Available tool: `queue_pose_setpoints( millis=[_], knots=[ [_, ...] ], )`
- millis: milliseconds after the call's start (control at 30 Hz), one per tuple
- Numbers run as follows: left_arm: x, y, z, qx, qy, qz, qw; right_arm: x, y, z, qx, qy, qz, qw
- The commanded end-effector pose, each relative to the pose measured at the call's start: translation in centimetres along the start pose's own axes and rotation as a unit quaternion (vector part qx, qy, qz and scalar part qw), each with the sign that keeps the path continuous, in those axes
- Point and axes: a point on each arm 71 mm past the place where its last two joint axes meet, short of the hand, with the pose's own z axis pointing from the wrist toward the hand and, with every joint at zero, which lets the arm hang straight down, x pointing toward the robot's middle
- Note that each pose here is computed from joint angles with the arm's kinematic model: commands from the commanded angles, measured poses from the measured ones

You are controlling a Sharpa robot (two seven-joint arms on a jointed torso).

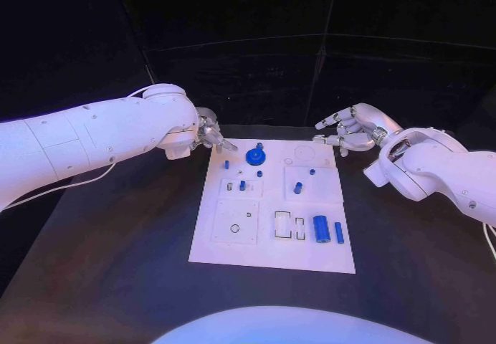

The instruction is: Assemble the parts on the task board

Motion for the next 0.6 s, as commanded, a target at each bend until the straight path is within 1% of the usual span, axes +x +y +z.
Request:
queue_pose_setpoints(
  millis=[33,133,267,600],
  knots=[
    [-0.17,0.24,0.43,-0.012,0.026,0.012,1.000,0.0,0.2,0.1,-0.005,0.002,0.002,1.000],
    [-0.44,0.39,0.89,-0.018,0.027,0.010,0.999,0.0,0.2,0.1,-0.005,0.002,0.002,1.000],
    [-0.58,0.36,1.51,-0.026,0.030,0.010,0.999,0.0,0.2,0.1,-0.005,0.002,0.002,1.000],
    [-0.10,0.12,2.61,-0.035,0.043,0.014,0.998,0.1,0.2,0.2,-0.006,0.003,0.002,1.000]
  ],
)
